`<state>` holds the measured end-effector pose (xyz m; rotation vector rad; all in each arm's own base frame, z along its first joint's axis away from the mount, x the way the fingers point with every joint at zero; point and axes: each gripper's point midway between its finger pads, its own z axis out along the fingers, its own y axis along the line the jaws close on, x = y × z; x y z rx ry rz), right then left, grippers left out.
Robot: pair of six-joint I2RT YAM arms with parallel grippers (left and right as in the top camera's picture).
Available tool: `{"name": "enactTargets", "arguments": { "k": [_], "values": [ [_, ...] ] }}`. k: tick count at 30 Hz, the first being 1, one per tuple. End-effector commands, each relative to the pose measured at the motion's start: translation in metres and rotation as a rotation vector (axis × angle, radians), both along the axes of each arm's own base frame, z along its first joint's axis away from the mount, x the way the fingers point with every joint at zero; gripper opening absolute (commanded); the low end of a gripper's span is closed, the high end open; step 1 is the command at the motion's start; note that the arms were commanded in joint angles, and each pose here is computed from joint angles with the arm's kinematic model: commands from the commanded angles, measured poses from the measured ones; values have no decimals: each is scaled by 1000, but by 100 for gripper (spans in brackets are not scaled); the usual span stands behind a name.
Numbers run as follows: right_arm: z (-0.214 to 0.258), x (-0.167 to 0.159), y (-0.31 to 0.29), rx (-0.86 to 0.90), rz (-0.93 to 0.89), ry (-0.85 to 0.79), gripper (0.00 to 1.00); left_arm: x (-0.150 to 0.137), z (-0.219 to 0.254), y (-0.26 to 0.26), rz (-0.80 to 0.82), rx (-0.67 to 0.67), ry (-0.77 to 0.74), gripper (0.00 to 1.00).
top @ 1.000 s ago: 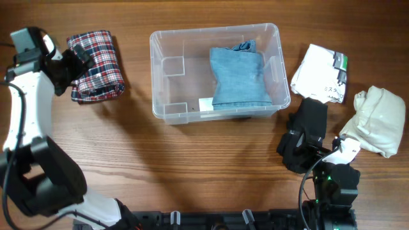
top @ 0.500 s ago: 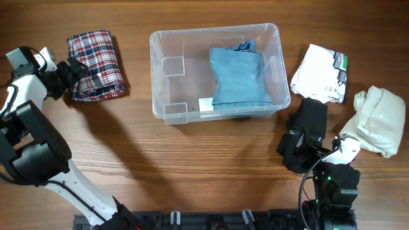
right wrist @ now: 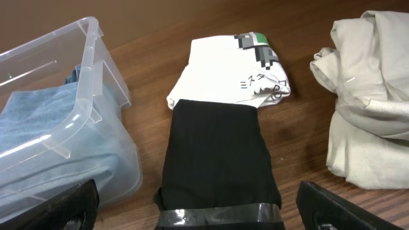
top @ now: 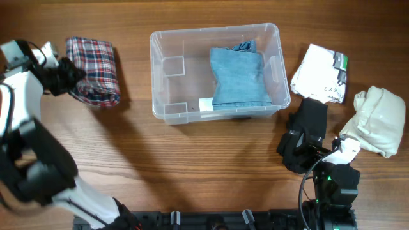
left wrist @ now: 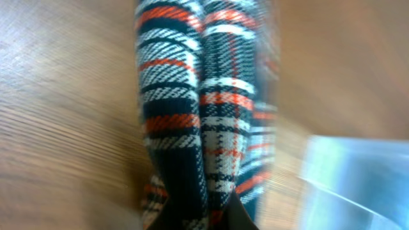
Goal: Pack container
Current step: 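Place the plaid shirt into the box beside the jeans, retract left arm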
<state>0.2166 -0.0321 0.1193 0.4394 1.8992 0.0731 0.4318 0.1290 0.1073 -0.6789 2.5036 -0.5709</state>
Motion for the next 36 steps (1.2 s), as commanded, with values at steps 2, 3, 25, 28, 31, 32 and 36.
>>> {"name": "enactTargets", "arguments": {
  "k": [2,3,25,28,31,32,36],
  "values": [
    [4,0,0,4,-1,-19,100,-23,176,-94,-130,-79,-324,4],
    [4,0,0,4,-1,-18,100,-31,191,-118,-160,-98,-341,4],
    [4,0,0,4,-1,-19,100,4,-14,-315,-16,91,135,4],
    [4,0,0,4,-1,-19,100,6,-7,-302,-26,137,113,5],
    [4,0,0,4,-1,-19,100,6,-8,-294,-27,148,119,49],
    [4,0,0,4,-1,-18,100,6,-8,-293,-54,162,114,67],
    [4,0,0,4,-1,-18,100,7,11,-266,-170,250,73,100]
  ]
}}
